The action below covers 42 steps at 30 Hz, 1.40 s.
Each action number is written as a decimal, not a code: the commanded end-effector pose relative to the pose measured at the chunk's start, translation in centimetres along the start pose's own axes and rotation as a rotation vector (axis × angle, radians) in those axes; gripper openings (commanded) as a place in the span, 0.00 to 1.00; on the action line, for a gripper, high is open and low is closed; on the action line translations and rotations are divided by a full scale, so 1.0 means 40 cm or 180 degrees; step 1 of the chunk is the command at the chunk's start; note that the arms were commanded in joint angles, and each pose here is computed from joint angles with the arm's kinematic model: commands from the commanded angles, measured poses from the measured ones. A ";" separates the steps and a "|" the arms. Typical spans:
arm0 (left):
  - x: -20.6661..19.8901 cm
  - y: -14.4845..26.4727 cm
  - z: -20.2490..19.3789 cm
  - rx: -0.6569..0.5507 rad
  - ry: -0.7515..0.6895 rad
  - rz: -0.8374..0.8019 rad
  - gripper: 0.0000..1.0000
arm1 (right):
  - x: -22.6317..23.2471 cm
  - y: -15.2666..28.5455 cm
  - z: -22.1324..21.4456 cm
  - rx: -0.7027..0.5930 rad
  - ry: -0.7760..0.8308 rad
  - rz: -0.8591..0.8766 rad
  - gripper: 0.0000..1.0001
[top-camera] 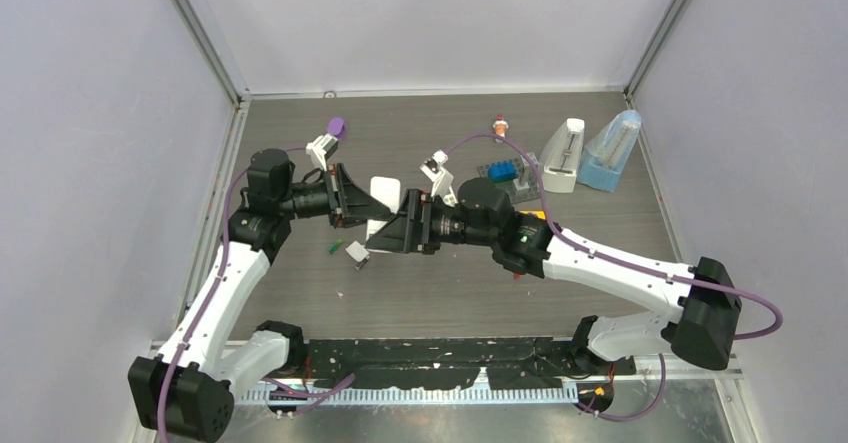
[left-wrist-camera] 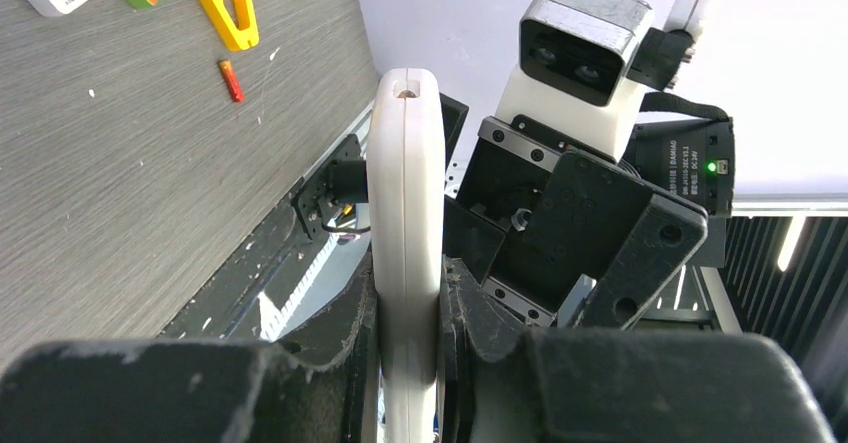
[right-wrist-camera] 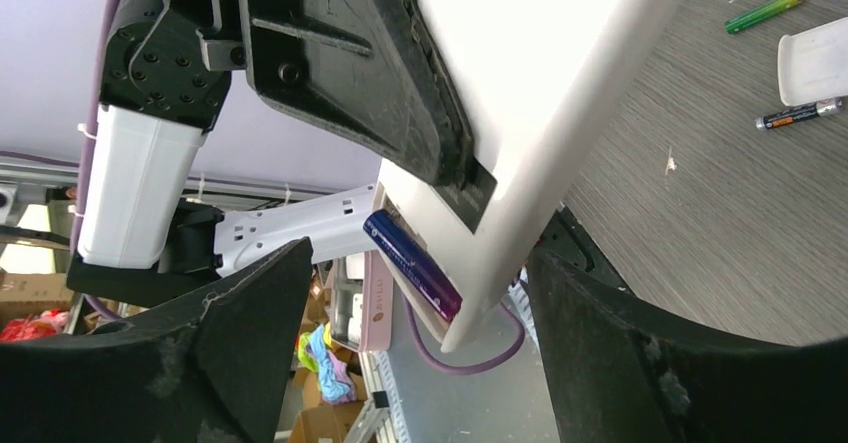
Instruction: Load the batteries into the remote control
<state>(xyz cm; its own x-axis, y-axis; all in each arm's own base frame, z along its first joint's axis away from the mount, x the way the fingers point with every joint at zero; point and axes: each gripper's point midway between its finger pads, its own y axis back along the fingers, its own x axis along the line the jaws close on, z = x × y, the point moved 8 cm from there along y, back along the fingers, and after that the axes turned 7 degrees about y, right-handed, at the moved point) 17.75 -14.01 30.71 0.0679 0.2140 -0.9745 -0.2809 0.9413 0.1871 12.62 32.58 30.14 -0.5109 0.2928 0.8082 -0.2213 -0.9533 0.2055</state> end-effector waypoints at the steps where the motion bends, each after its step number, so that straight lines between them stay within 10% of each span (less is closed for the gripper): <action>1: -0.033 0.009 -0.009 -0.0010 -0.0350 -0.0226 0.00 | 0.035 0.032 0.031 -0.0291 0.0004 0.0237 0.80; 42: -0.068 0.023 -0.019 -0.0099 -0.0693 -0.0496 0.00 | -0.008 0.002 0.018 -0.0111 -0.0156 0.0189 0.26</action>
<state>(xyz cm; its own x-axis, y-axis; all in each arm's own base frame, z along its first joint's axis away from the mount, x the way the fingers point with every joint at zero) 16.88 -13.88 32.13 0.2716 0.1460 -0.9513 -0.2947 0.9536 0.0622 12.80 32.27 30.22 -0.4774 0.2237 0.8497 -0.1924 -0.9702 0.1473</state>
